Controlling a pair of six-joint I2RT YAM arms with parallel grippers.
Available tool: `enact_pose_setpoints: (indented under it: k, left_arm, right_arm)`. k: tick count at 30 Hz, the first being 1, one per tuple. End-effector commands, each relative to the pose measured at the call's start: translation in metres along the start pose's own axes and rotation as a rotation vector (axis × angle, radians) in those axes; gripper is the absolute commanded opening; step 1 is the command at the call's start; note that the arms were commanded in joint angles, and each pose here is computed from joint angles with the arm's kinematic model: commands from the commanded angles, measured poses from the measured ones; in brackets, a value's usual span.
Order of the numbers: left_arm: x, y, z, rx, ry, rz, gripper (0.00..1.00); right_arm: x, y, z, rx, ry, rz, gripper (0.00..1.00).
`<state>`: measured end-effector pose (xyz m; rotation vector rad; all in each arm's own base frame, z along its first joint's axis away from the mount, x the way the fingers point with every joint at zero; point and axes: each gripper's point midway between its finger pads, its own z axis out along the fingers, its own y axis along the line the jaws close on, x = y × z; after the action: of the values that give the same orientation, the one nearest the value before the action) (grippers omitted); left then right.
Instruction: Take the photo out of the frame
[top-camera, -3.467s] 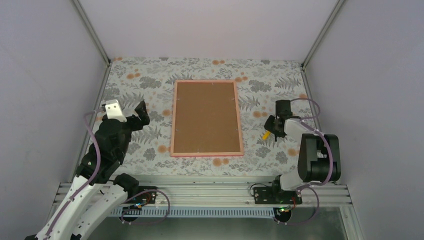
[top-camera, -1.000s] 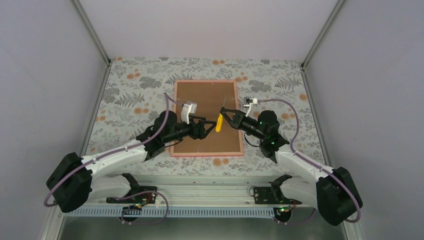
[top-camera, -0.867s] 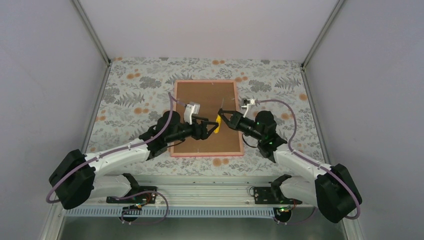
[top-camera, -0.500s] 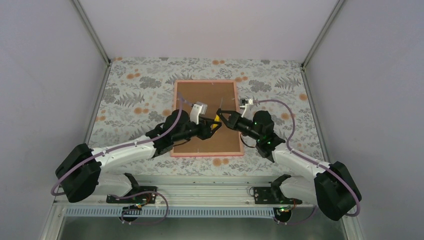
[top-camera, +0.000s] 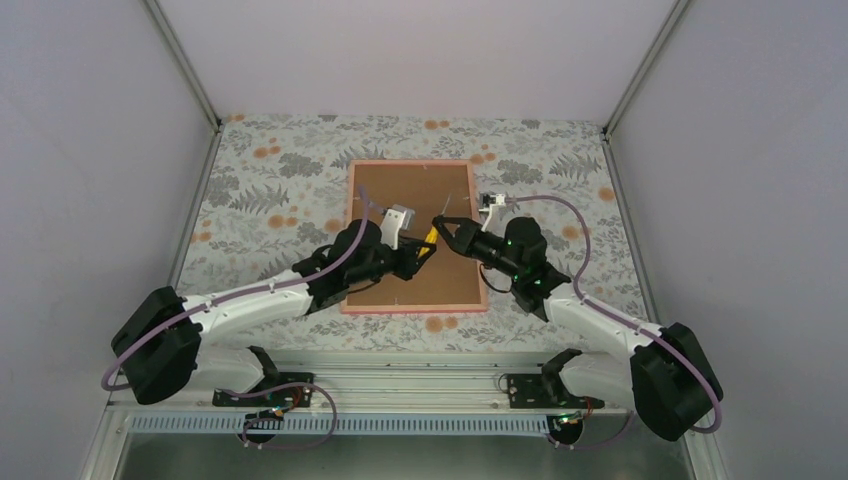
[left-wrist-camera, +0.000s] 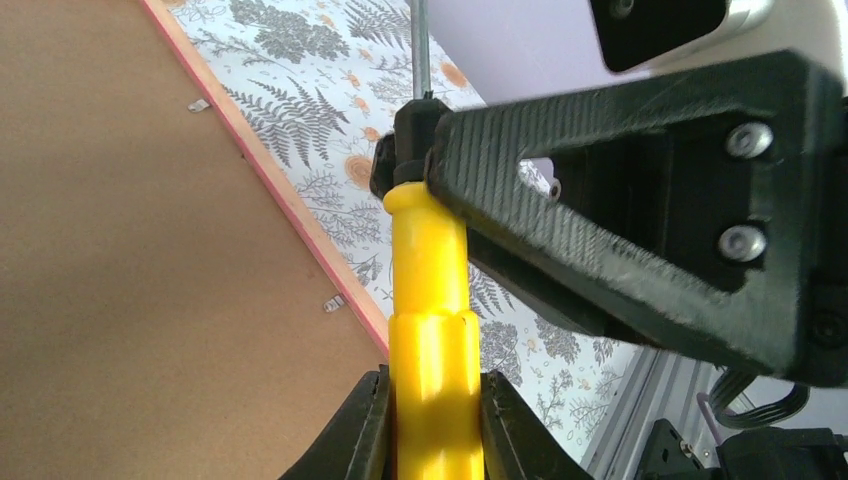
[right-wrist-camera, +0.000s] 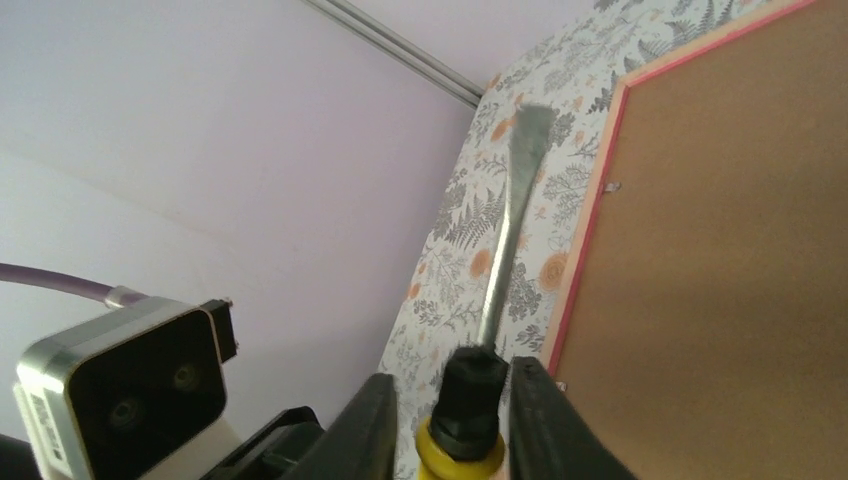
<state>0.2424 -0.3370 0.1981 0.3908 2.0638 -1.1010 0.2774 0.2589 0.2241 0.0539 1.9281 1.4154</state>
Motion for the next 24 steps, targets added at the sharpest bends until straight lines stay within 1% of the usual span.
enact_pose_setpoints:
  k: [1,6,11,16,19,24]
  left_arm:
    - [-0.018,-0.012,-0.010,0.039,-0.043,0.017,0.02]
    - [-0.030,-0.012,-0.027,0.140,-0.072,-0.032,0.02]
    - [-0.035,-0.022,-0.048,0.331,-0.097,-0.082,0.02]
    - [-0.037,-0.038,-0.061,0.455,-0.100,-0.078,0.02]
    - [-0.038,-0.046,-0.064,0.501,-0.103,-0.072,0.02]
    - [-0.041,-0.053,-0.066,0.545,-0.099,-0.069,0.02]
  right_arm:
    - [-0.011,0.025,0.001,-0.055,-0.014,-0.077,0.24]
    - [-0.012,0.037,-0.003,-0.152,0.032,-0.156,0.42]
    - [-0.010,0.051,-0.012,-0.264,0.069,-0.214,0.53]
    - [-0.006,0.073,-0.016,-0.380,0.111,-0.278,0.58]
    - [-0.005,0.076,-0.012,-0.399,0.135,-0.285,0.58]
    - [-0.006,0.084,-0.013,-0.437,0.135,-0.309,0.57]
